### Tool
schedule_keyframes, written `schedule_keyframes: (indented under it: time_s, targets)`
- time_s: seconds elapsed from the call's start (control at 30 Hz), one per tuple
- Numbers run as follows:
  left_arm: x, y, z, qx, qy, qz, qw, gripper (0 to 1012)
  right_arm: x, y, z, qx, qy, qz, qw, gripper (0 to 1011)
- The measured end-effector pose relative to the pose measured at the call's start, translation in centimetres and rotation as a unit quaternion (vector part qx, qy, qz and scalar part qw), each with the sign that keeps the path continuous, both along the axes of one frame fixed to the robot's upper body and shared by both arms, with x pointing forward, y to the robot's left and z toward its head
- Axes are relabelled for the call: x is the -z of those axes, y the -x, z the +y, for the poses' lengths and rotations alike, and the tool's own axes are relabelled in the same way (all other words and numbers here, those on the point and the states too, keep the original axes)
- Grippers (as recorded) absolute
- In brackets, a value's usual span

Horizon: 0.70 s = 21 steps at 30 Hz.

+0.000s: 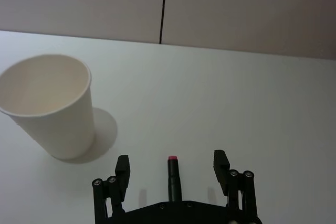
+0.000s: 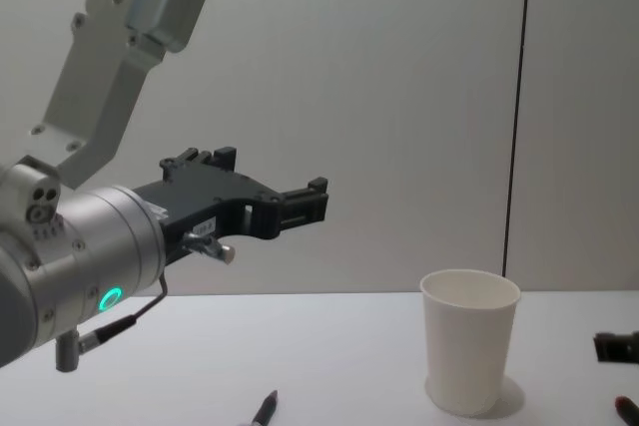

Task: Place the pen into the pen holder.

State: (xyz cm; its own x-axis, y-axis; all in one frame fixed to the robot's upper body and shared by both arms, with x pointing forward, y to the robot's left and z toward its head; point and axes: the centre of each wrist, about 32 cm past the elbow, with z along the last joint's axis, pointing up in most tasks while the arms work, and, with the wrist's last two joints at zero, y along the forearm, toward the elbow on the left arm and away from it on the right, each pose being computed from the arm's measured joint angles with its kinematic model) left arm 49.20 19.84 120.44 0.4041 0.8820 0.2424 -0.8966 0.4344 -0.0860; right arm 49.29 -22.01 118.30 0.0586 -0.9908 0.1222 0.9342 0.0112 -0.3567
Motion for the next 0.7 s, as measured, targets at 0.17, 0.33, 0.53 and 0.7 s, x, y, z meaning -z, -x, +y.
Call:
schedule_keyframes:
  time_s: [0.17, 0.33, 0.53, 0.7]
  targets:
    - [0.00, 0.00, 0.00, 0.000, 0.000, 0.000, 1.0000, 1008, 0.6, 0.0, -0.5, 0.010, -0.005, 0.018, 0.9998, 1001]
    - [0.00, 0.00, 0.00, 0.000, 0.000, 0.000, 1.0000, 1008, 1.2, -0.1, -0.8, 0.016, -0.007, 0.032, 0.9994, 1001]
    - [0.00, 0.00, 0.00, 0.000, 0.000, 0.000, 1.0000, 1008, 2.0, -0.1, -1.2, 0.016, -0.008, 0.045, 0.9988, 1001]
    - [0.00, 0.00, 0.00, 0.000, 0.000, 0.000, 1.0000, 1008, 2.7, -0.1, -1.3, 0.010, -0.010, 0.054, 0.9985, 1001]
